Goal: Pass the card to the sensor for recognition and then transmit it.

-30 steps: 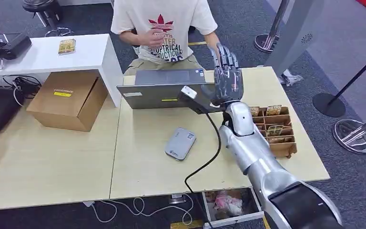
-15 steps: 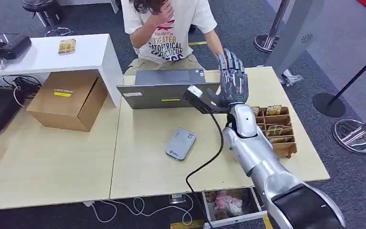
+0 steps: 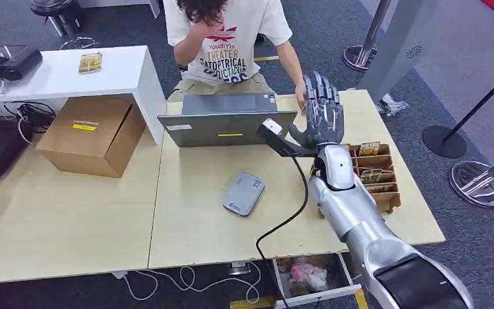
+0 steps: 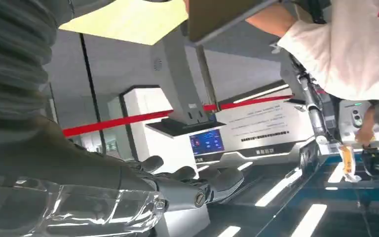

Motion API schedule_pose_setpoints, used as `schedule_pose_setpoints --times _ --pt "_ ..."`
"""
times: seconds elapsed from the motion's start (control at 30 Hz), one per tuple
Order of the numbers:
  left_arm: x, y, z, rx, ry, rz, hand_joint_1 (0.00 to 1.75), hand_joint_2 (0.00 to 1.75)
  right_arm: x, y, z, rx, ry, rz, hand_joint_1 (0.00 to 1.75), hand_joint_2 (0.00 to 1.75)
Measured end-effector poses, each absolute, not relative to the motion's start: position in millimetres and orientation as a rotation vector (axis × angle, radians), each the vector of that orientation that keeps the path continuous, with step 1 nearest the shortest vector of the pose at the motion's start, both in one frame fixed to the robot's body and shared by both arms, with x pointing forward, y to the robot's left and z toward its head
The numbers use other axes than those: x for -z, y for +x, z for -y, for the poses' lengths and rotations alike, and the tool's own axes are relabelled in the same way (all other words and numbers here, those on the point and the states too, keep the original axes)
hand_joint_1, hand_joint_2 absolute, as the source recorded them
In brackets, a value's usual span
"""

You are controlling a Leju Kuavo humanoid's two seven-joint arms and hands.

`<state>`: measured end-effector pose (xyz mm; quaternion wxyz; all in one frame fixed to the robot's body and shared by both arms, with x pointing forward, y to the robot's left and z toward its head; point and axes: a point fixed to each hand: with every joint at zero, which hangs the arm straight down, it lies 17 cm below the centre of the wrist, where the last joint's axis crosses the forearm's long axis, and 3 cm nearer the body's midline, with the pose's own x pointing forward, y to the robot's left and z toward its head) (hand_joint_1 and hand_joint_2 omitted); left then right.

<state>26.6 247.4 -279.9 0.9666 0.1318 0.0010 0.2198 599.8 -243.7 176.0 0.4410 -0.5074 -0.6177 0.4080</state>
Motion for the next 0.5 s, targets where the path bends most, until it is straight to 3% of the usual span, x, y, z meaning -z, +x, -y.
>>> schedule_pose_setpoints --times 0.5 --pt "280.5 29.3 -245.1 -0.431 0.244 0.006 0.0 0.0 -152.5 598.7 275.5 -1.084 -1.294 1.39 0.0 1.75"
